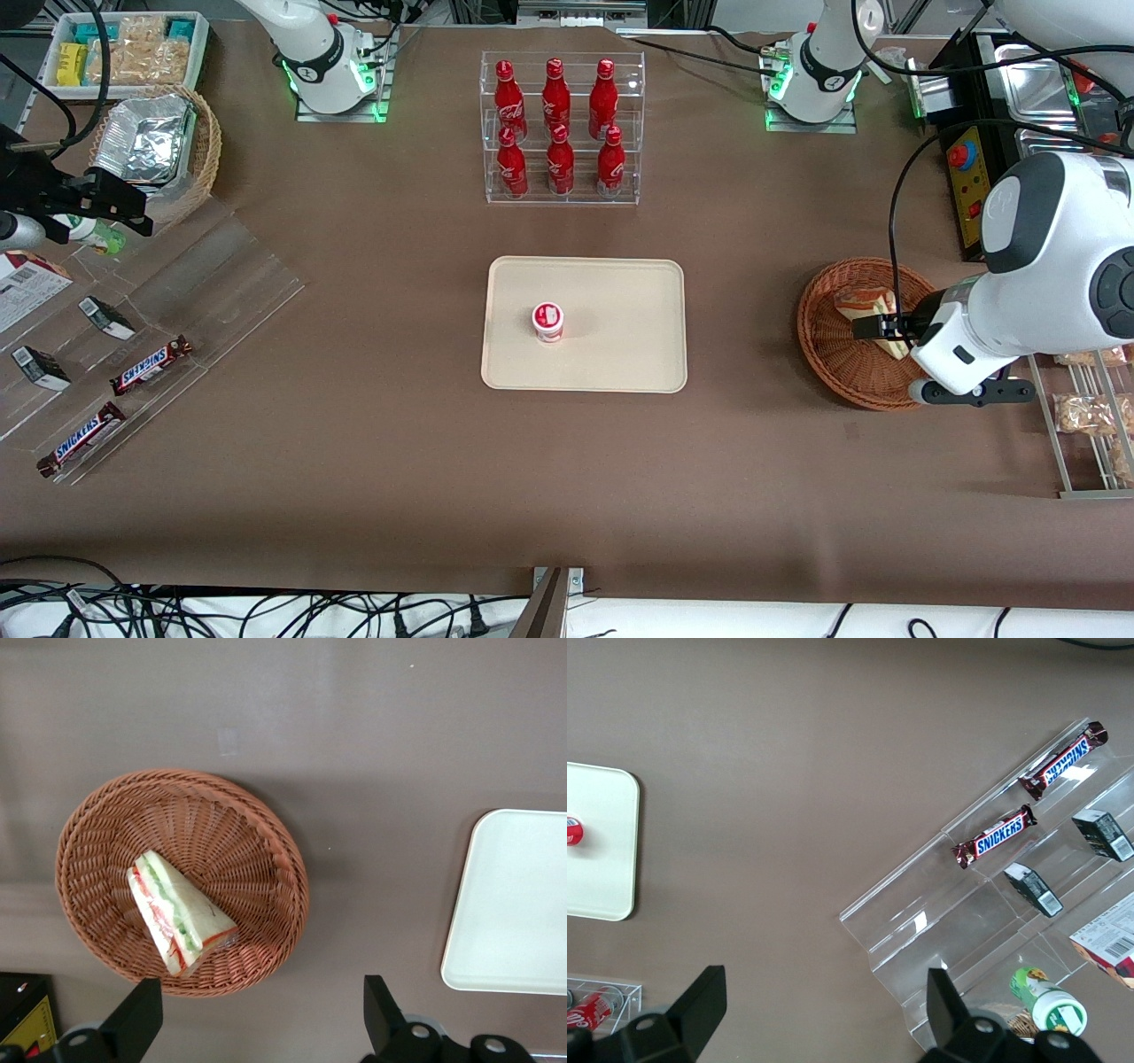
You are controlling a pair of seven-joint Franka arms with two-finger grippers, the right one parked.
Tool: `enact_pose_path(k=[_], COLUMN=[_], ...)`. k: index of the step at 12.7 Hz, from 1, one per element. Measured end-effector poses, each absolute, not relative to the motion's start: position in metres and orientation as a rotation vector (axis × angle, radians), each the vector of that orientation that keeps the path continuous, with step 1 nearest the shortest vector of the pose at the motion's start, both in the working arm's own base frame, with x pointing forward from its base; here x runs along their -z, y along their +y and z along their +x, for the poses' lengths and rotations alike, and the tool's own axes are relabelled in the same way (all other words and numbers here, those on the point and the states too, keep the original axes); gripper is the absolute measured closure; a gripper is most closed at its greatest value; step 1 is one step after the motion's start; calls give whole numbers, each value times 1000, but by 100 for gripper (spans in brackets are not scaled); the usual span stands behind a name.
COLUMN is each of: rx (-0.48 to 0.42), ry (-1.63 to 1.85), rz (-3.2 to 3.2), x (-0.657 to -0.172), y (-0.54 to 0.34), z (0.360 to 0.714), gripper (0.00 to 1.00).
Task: Place sandwich from basket to tray
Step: 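Lower the open left gripper over the sandwich in the wicker basket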
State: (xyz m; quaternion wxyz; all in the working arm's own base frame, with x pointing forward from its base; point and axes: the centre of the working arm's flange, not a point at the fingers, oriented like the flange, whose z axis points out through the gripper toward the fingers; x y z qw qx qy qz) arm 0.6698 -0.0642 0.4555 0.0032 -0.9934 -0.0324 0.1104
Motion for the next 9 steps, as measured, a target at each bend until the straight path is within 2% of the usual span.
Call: enact_pose_path(k=[6,9], rx=[-354,-331], ry=[-595,-961], rz=[-3030,-2912], x=[-453,-421], y=[-9,-6], z=[671,673], gripper=[0,0])
